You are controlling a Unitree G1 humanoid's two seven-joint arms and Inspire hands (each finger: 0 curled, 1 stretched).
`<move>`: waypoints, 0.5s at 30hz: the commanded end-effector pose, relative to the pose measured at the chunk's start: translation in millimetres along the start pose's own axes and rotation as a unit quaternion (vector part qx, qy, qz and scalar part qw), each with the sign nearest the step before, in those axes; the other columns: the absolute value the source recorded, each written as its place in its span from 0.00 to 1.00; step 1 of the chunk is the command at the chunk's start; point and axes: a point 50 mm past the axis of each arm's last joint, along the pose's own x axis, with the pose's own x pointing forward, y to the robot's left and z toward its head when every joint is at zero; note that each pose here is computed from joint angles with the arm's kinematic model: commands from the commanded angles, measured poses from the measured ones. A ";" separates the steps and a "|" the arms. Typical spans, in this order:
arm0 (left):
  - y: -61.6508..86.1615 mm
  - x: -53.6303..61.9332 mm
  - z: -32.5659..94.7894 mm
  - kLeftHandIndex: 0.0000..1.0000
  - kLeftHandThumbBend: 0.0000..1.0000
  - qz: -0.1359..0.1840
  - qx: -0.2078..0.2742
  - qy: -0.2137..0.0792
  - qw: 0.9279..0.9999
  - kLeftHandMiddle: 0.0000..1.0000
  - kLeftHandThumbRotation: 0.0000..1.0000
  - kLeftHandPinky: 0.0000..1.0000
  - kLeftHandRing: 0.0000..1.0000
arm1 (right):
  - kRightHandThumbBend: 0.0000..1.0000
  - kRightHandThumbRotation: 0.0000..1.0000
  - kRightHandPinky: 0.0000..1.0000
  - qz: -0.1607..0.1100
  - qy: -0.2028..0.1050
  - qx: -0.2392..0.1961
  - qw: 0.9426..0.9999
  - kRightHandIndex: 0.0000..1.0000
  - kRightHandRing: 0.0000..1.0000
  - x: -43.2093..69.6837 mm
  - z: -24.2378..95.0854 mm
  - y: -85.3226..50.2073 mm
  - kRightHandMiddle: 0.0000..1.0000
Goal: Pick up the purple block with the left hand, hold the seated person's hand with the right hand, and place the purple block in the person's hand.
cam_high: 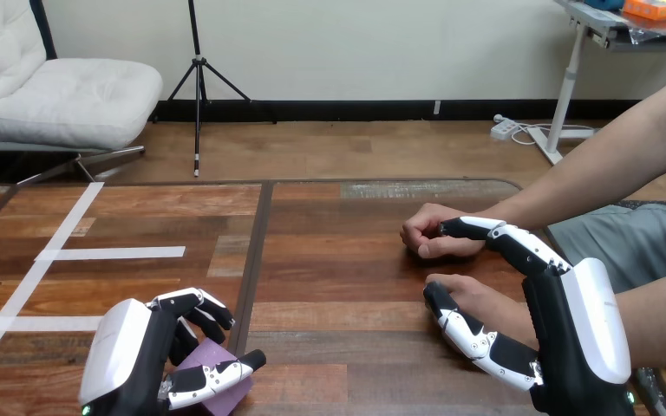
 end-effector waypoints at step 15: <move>6.0 19.4 9.4 0.49 0.69 0.073 -0.058 -0.059 0.994 0.45 0.19 0.29 0.35 | 0.53 0.39 0.69 -0.028 -0.039 0.003 0.999 0.70 0.74 13.8 11.4 -8.3 0.72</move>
